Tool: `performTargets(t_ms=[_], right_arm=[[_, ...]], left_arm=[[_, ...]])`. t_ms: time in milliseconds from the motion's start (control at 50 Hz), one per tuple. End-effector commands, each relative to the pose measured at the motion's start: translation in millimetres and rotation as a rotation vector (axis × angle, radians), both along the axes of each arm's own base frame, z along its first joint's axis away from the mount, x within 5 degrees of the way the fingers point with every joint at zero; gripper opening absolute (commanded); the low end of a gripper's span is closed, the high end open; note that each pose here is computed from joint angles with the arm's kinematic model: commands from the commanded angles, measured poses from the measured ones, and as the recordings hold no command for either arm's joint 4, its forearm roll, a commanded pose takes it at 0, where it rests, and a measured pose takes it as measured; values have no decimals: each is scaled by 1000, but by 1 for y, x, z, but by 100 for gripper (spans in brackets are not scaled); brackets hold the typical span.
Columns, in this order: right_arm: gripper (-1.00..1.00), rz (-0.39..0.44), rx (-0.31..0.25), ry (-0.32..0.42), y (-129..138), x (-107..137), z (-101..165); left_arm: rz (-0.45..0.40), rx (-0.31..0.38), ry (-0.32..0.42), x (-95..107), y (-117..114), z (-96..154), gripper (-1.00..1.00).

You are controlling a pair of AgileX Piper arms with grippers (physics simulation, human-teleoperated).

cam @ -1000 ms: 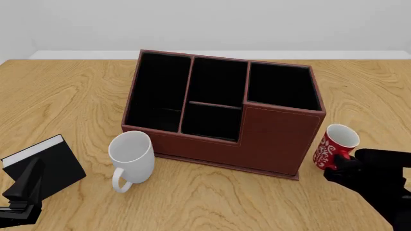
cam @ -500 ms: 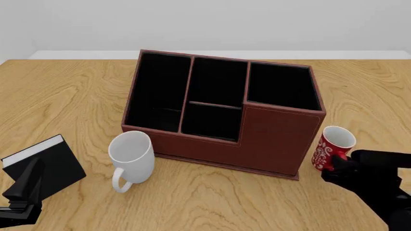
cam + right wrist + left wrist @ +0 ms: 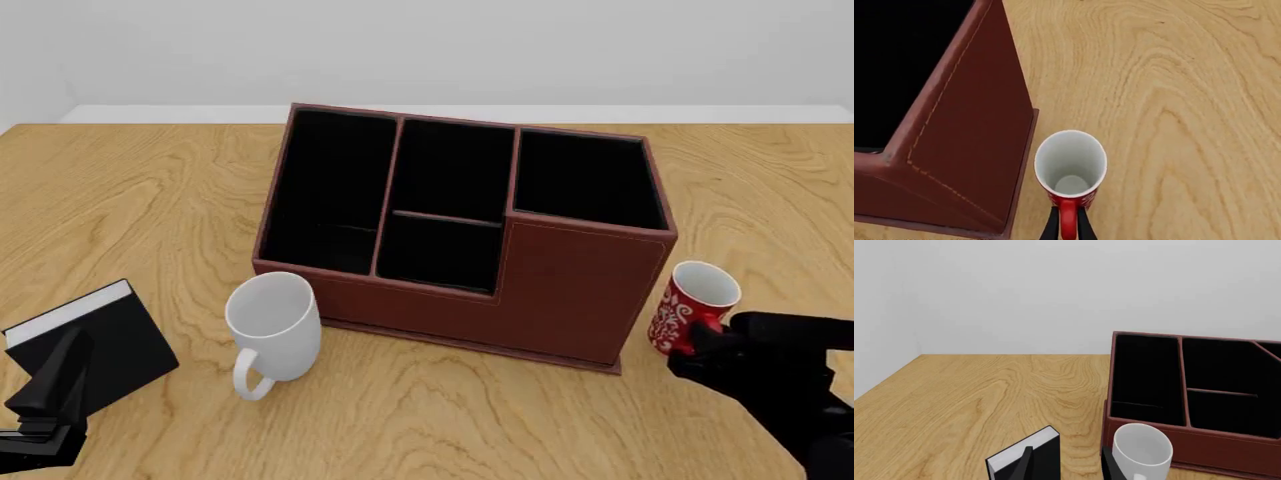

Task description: Pick up the red mug and place it to the right of the caddy.

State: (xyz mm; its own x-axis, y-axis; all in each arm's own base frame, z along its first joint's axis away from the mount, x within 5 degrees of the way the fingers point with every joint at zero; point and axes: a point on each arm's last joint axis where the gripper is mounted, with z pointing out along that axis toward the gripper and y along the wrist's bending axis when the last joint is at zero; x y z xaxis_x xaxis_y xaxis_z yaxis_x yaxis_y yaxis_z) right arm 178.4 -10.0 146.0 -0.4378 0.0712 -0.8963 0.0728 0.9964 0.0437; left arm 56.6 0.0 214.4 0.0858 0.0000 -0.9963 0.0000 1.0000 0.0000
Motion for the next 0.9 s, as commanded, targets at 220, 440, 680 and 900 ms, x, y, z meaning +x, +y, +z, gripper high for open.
performTargets(t_ms=[220,440,680,900], right_arm=[[100,-21,29,28,0,-6,-4],[100,-26,35,25,0,-9,-2],[100,-18,25,15,1,-24,4],[100,0,12,-31,5,-57,23]], left_arm=[[0,0,0,0,0,0,100],[0,0,0,0,0,0,100],[0,0,0,0,0,0,100],[0,0,0,0,0,0,100]])
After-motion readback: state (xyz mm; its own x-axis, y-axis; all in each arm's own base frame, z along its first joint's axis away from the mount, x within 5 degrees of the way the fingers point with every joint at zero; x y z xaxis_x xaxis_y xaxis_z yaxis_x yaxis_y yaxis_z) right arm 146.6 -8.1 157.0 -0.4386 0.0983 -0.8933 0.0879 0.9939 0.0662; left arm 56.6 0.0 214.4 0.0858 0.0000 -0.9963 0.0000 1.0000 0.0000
